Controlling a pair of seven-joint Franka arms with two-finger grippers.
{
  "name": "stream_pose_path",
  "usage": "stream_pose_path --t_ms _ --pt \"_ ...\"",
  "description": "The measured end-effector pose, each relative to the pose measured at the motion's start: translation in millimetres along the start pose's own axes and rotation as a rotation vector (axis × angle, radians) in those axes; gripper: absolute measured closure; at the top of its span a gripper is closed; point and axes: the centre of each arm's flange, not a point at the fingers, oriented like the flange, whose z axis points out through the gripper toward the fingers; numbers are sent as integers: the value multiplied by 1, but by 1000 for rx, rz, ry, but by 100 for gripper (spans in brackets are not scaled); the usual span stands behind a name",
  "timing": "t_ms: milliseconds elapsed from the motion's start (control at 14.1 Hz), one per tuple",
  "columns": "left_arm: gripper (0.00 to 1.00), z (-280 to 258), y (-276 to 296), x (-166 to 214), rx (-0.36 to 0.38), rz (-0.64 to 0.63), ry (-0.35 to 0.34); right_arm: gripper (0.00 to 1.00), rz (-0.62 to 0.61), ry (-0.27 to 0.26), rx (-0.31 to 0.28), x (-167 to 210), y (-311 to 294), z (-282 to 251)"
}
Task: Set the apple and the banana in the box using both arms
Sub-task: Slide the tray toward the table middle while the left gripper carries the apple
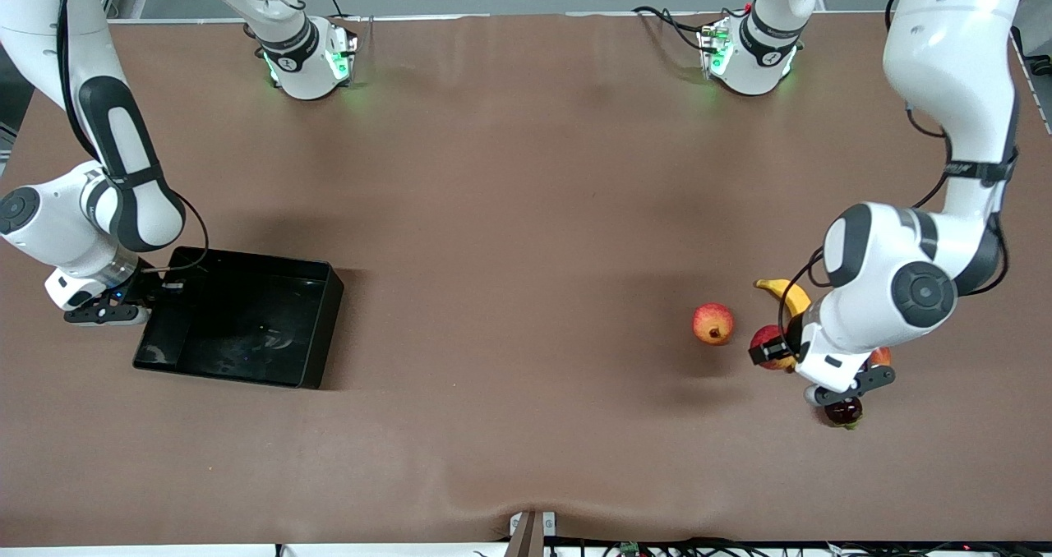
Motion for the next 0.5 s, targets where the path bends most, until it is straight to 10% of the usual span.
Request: stream_pose_path --t_ms 355,497 --pt "28 -56 -4 -17 35 17 -22 95 8 -12 7 -1 6 -2" --pt "28 -74 -4 -25 46 21 -31 96 -10 -59 55 2 3 -6"
